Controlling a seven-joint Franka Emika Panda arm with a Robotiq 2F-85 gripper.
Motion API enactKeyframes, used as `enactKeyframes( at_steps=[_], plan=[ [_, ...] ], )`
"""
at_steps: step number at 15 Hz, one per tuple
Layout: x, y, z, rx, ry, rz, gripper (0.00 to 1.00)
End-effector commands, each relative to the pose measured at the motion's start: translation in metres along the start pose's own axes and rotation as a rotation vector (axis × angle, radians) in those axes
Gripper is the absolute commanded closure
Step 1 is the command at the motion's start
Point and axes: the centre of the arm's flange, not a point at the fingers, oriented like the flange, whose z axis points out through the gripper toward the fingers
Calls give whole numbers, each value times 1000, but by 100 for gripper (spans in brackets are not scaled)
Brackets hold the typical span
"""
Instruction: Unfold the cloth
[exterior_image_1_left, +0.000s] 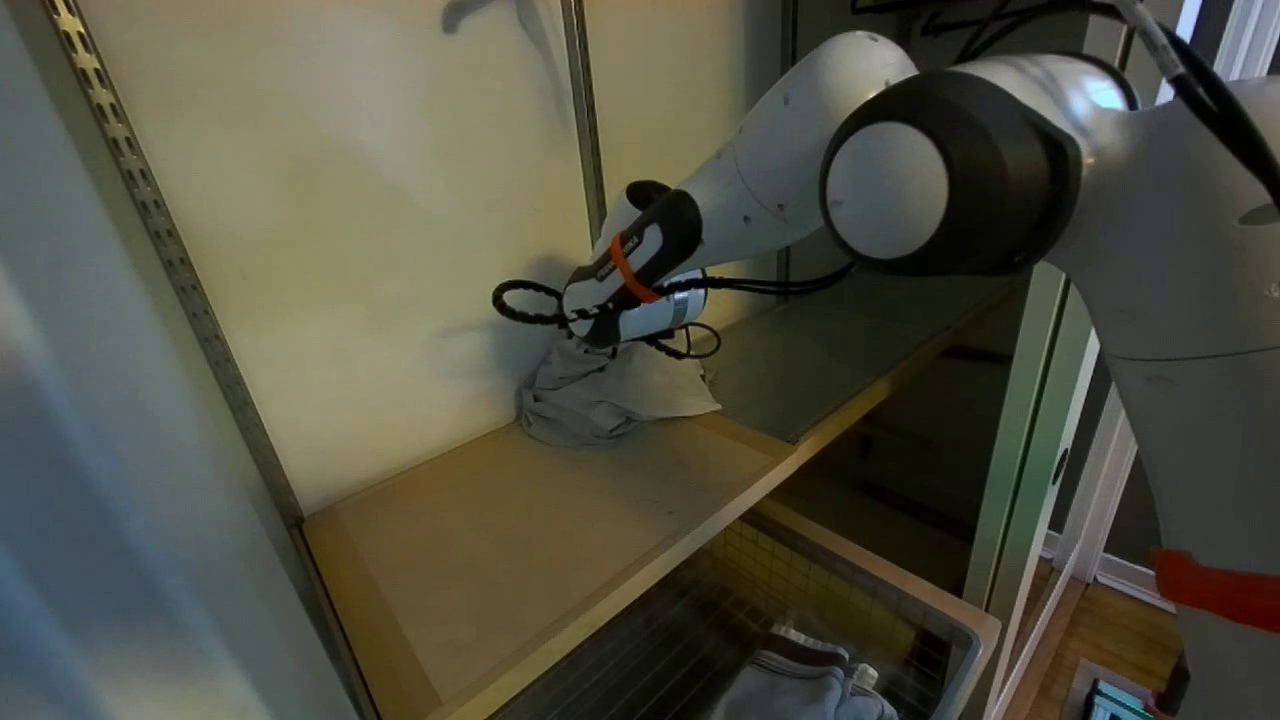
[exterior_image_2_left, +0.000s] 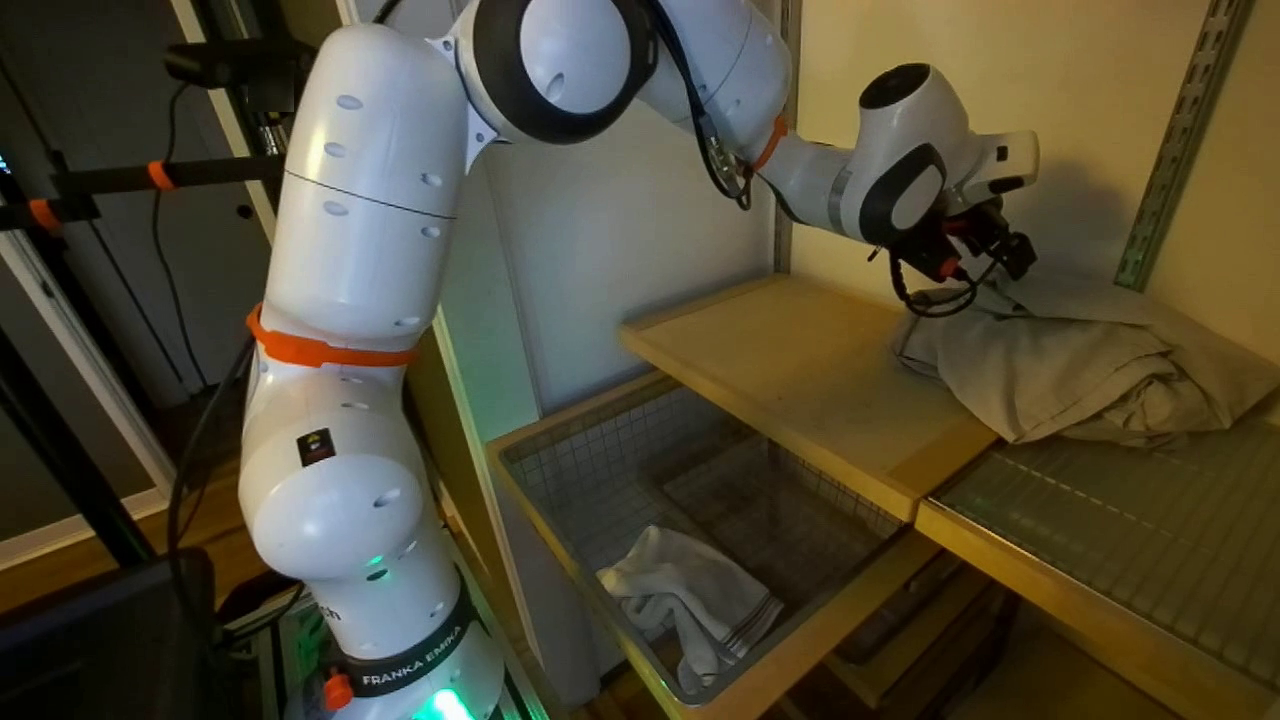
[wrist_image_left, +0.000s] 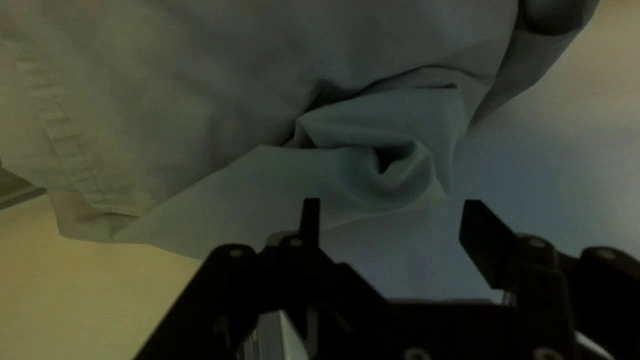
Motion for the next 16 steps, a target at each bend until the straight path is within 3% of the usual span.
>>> enactKeyframes(
  at_steps=[1,3,4,5,7,9,11,16],
  plan=[
    [9,-9,27,-11,7,40,41],
    [8,-11,33,-15,1,54,46],
    [6,-12,35,-19,-9,64,53],
    [6,-13,37,-21,-13,71,50],
    [4,-14,38,-23,-17,81,60],
    [4,-17,35,-25,-25,96,83],
    [4,-20,28,-34,-37,111,99],
    [7,-25,-4,-84,-75,183,99]
  ],
)
